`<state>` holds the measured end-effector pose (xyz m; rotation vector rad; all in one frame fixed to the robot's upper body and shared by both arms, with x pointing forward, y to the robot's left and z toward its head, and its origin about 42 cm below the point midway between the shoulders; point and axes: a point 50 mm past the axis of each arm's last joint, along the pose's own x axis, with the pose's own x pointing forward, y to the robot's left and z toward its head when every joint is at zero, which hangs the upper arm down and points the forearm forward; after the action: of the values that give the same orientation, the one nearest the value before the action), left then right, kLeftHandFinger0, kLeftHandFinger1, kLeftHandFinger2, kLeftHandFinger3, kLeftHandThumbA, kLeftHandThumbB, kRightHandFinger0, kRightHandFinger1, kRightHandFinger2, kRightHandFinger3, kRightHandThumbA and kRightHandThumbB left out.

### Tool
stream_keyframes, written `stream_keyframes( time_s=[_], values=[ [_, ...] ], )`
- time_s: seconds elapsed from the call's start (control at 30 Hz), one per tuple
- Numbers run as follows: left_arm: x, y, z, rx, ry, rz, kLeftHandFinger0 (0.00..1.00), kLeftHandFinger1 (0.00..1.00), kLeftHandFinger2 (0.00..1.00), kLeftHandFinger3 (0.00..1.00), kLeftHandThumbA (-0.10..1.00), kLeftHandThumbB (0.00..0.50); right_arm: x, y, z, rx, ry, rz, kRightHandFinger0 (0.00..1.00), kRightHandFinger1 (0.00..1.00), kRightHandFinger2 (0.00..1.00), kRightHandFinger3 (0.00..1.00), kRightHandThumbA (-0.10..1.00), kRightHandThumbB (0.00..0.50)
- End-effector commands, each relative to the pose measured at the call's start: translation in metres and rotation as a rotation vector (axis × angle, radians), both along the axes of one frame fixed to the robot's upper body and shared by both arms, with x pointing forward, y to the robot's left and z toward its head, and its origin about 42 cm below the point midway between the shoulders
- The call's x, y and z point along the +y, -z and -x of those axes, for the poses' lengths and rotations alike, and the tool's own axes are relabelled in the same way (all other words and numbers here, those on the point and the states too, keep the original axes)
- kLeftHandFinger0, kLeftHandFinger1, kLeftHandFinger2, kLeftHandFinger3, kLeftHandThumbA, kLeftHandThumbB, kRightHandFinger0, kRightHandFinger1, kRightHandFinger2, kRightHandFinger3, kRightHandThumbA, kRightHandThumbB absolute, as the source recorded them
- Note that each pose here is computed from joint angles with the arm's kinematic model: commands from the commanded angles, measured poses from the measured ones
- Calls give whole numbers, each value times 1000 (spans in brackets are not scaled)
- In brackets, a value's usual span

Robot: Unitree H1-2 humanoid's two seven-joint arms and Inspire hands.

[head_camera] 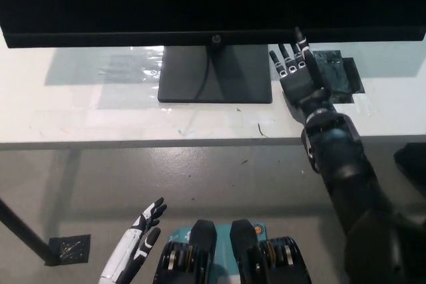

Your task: The monitor is being placed at the center of the desk and the robot uses its right hand to grab on the right side of the monitor and tilt the angle of the montior sideways.

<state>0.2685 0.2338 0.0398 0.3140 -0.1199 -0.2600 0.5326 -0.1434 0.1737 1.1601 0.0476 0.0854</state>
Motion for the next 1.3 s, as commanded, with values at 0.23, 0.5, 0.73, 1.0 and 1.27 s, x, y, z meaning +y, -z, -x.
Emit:
stream_keyframes(
  time_s=[0.23,0.5,0.73,1.0,1.27],
  values=[
    [3,-9,-7,-60,9,7,1000,1000,1000,1000,1000,334,-19,-26,164,-553,34,387,1000,1000,1000,1000,1000,379],
    [3,-11,-7,-63,17,8,1000,1000,1000,1000,1000,332,-28,-22,230,-744,178,647,1000,1000,1000,1000,1000,361],
    [4,-11,-8,-66,18,-7,1000,1000,1000,1000,1000,329,-21,-34,298,-918,306,833,1000,1000,1000,1000,1000,404],
    [5,-9,-6,-60,21,-11,1000,1000,1000,1000,1000,330,-17,-35,325,-886,299,1012,1000,1000,1000,1000,1000,214],
    [4,-6,-1,-46,18,1,1000,1000,1000,1000,1000,337,-15,22,309,-657,277,1264,1000,1000,1000,1000,1000,208]
  ],
)
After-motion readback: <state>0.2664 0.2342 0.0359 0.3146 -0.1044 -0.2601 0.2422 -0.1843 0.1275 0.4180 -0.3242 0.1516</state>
